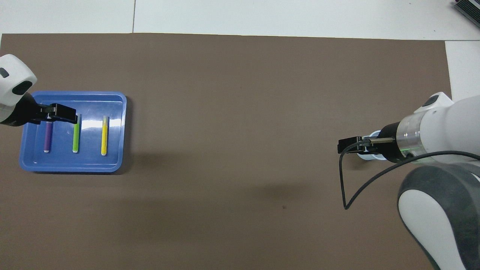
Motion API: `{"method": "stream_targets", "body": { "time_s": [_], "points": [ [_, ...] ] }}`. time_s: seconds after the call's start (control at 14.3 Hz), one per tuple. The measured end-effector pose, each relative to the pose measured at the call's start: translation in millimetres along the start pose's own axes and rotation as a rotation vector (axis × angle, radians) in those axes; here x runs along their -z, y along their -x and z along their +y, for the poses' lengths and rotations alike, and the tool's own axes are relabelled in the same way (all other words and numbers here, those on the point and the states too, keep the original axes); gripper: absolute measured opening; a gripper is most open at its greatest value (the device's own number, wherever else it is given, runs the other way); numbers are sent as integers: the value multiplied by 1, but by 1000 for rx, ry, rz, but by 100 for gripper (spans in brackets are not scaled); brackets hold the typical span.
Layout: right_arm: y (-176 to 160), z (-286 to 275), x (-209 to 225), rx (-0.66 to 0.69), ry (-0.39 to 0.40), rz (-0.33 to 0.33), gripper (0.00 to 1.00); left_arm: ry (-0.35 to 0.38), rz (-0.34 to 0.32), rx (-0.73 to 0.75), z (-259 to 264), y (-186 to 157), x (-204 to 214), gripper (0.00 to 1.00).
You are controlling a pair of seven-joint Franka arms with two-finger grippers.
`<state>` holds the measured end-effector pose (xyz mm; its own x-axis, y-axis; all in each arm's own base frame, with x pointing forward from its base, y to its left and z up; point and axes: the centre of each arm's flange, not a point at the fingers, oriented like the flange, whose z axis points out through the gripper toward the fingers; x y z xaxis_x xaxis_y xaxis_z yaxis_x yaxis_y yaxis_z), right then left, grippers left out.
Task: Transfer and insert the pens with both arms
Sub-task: 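Move the left gripper over the yellow pen while the right gripper nears the cup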
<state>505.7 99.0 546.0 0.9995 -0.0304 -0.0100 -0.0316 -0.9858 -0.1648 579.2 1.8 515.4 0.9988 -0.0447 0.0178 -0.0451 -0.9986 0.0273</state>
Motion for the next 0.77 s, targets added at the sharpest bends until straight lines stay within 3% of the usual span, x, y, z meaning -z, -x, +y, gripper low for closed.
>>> {"method": "stream_targets", "body": {
  "time_s": [0.56, 0.77],
  "points": [
    [0, 8, -5, -14, 1, -12, 100, 4, 40, 28, -18, -21, -54, 98],
    [0, 11, -5, 43, 0, -12, 100, 4, 46, 30, -19, -28, -77, 96]
  ]
}}
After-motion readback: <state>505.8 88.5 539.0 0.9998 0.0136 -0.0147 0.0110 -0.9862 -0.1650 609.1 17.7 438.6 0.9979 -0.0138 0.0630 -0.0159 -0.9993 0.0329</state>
